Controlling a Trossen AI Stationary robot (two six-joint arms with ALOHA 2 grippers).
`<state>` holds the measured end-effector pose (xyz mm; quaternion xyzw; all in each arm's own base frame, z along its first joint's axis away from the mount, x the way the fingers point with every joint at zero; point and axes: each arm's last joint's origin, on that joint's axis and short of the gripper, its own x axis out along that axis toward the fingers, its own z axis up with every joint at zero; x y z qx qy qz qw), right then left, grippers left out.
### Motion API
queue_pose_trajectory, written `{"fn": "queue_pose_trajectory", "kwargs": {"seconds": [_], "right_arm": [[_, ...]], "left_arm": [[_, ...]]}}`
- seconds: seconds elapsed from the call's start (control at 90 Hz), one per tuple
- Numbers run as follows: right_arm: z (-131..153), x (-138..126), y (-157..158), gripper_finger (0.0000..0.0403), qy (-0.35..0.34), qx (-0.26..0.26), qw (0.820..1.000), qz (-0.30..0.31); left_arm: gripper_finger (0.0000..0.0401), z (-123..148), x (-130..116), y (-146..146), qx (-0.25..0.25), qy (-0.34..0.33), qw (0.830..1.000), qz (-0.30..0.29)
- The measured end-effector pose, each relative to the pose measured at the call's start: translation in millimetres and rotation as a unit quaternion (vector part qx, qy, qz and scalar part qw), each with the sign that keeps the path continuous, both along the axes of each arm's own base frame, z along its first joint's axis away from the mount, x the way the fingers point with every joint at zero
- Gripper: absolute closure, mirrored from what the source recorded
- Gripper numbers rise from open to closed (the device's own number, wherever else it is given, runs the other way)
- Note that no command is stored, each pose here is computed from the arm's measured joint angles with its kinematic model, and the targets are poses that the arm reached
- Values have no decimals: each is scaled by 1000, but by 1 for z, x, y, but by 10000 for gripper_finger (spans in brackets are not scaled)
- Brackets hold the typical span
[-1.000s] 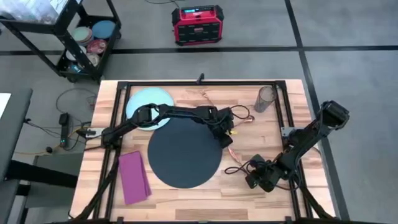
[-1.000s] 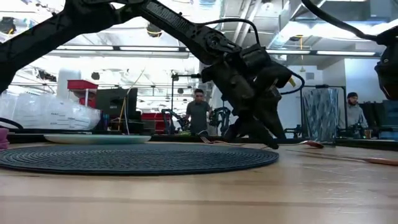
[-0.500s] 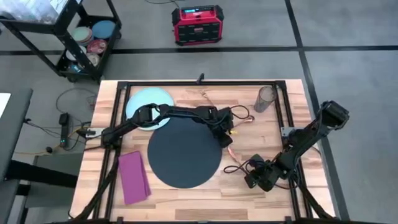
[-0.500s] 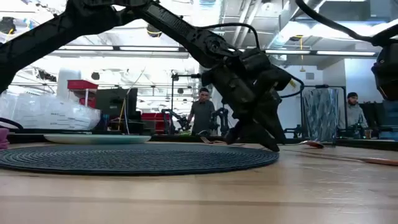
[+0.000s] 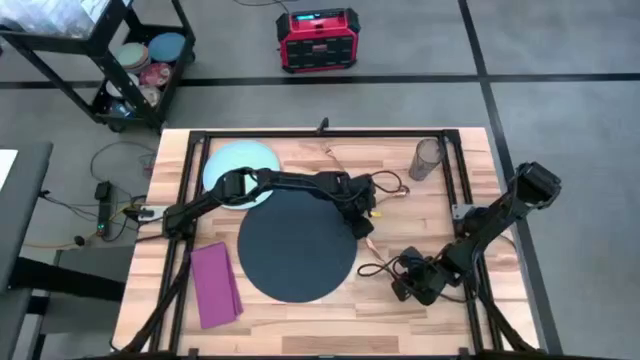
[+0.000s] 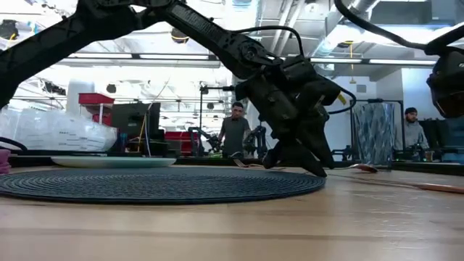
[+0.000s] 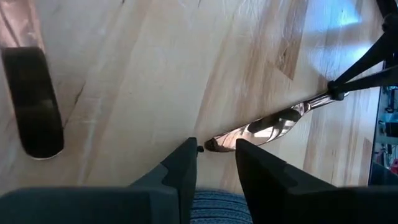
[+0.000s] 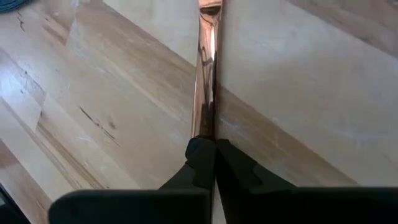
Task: Set table place
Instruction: Put the brown table knife on the blue table mat
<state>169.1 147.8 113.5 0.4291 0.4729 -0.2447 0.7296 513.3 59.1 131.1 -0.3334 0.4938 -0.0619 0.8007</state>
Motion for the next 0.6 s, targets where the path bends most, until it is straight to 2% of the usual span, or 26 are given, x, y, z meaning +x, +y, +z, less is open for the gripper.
{"fn": "queue_pose_trajectory", "kwargs": {"seconds": [0.422, 0.6], "right_arm": [[0, 0, 0, 403, -1, -1, 1000, 1], [0, 0, 0, 403, -1, -1, 1000, 1]], "left_arm": [[309, 1, 2, -5, -7, -11, 1000, -10], [350, 1, 2, -5, -4, -15, 1000, -14]]}}
